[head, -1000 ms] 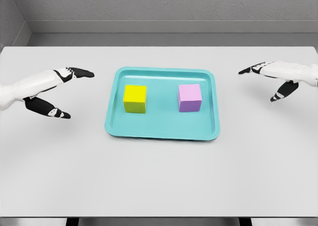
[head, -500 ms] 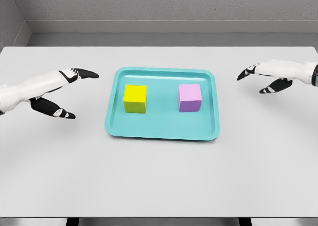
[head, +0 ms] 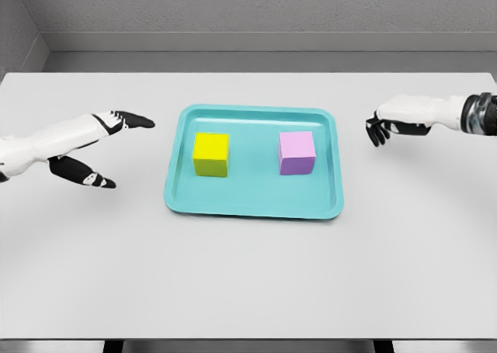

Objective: Push two cubes

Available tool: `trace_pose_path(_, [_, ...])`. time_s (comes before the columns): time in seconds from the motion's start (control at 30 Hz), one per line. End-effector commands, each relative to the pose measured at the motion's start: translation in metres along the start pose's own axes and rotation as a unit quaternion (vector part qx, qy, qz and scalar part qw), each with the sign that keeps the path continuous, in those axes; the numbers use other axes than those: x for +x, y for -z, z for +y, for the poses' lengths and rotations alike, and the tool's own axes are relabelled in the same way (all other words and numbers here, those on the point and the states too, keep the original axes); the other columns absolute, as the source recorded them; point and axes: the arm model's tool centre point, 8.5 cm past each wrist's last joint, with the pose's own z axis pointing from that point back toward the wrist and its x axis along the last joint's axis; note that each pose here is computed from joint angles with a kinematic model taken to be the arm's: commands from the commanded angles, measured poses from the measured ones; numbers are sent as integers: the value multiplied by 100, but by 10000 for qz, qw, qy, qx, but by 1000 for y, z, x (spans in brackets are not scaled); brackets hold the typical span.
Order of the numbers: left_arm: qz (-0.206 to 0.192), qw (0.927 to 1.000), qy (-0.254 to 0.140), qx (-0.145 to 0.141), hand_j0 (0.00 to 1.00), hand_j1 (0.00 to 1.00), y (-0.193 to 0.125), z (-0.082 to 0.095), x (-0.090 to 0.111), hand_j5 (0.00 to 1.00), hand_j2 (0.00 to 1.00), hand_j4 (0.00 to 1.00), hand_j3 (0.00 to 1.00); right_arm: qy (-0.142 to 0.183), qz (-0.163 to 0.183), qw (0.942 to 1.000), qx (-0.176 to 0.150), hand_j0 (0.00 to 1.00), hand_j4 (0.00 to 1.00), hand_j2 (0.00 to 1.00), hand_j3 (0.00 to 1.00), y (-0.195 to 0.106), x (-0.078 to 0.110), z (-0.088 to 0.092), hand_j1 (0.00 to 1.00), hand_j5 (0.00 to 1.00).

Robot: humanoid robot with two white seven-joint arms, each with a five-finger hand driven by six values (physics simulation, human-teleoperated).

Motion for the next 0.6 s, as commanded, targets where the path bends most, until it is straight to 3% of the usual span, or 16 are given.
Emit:
trace_pose_path(0.0, [332,9993,151,-125,100,100,-6,-1,-13,100,100,100,100,-15,-76,9999,65,14,14,14,14,8,5,2,14,14])
trace_pose_path(0.13, [504,9961,703,-155,100,100,12,20,-17,100,100,100,100,-77,-194,9996,200,14,14,14,14,22,13,4,14,14])
trace_pose_path(0.23, [769,9880,1222,-552,100,100,30,8,-21,100,100,100,100,-119,-248,9991,316,14,14,14,14,30,17,6,14,14])
trace_pose_path(0.3, [818,9843,1424,-646,100,100,43,5,-21,100,100,100,100,-233,-222,9988,376,14,14,14,14,31,18,5,14,14])
trace_pose_path(0.37, [813,9852,1398,-561,80,80,51,9,-23,80,80,80,80,-331,-284,9980,464,14,14,14,14,37,24,4,14,14])
trace_pose_path(0.43, [1311,9819,1190,-677,74,74,54,3,-57,74,74,74,74,-392,-331,9974,507,14,14,14,14,44,28,1,14,14])
trace_pose_path(0.47, [1391,9818,1068,-724,70,70,53,-2,-64,70,70,70,70,-404,-322,9974,501,14,14,14,14,43,28,-1,14,14])
trace_pose_path(0.57, [1294,9836,1077,-654,69,69,61,0,-59,69,69,69,69,-450,-330,9967,591,14,14,14,14,45,29,2,14,14])
